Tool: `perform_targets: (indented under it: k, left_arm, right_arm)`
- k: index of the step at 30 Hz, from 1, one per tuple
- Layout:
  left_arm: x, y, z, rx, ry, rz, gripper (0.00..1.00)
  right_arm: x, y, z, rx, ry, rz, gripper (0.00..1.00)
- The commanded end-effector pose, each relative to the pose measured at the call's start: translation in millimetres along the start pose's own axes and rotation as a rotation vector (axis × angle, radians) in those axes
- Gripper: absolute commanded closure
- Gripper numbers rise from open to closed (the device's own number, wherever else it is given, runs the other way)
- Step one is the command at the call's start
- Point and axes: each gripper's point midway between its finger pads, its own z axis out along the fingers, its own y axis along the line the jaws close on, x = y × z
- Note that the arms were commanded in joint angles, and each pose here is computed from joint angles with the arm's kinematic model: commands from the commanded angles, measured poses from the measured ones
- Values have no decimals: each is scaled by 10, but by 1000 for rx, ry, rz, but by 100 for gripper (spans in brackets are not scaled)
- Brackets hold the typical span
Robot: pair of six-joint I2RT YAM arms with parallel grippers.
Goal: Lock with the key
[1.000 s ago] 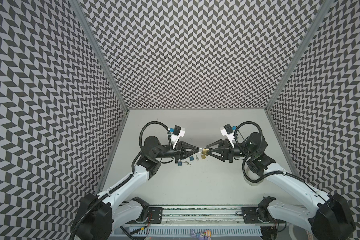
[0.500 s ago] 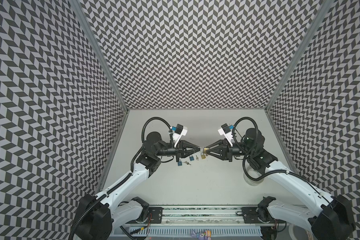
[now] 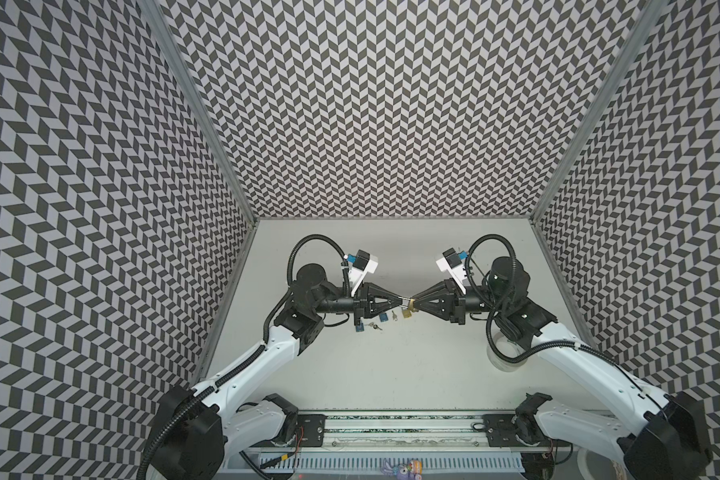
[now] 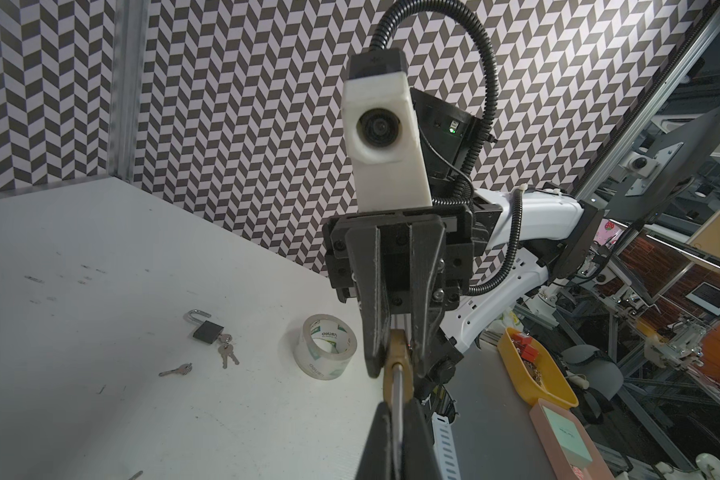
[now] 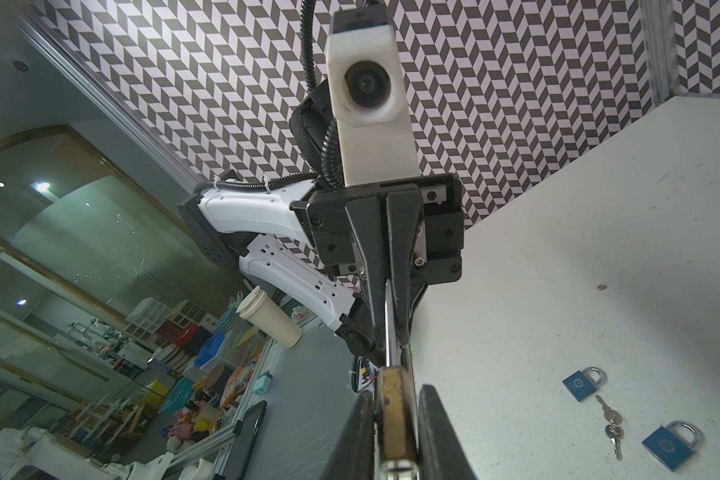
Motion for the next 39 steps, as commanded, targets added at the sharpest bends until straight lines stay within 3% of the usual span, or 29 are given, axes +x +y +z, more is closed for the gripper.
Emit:
perform_targets:
  k: [1, 3, 4, 8, 10, 12, 17, 21, 28, 32, 39]
  left_arm:
    - [-131, -68, 9, 4, -21, 53, 100]
    - [-148, -52, 3, -10, -29, 49, 99]
    - [-156, -43, 0, -16, -34, 47, 92]
    - [-220, 99, -73, -98, -79, 29, 42]
    - [-269, 294, -185, -218, -126, 14, 16]
    - [-271, 518, -295, -347, -146, -21, 2]
    - [-122, 846, -372, -512, -115, -80, 0]
    - [98, 967, -249, -618, -52, -69, 0]
    - [368, 936, 29, -576, 4, -99, 0]
    - [470, 973, 91, -623, -21, -114, 0]
    - [670, 989, 153, -720, -23, -112, 0]
  right_arm:
    - [-93, 88, 6, -17, -15, -48, 86]
    - [-99, 61, -8, 8, -26, -53, 91]
    - [-114, 38, -21, 33, -41, -60, 94]
    - [-140, -112, -111, 163, -110, -60, 100]
    - [-120, -237, -178, 246, -149, -46, 100]
    - [-92, -407, -266, 344, -195, -12, 100]
    - [158, -1102, -684, 708, -348, 151, 100]
    - [497, -1593, -1042, 891, -417, 303, 100]
    - [790, -1983, -1209, 909, -463, 453, 100]
    - [921, -2194, -1177, 915, -407, 527, 100]
    - [1009, -2393, -1223, 941, -448, 576, 100]
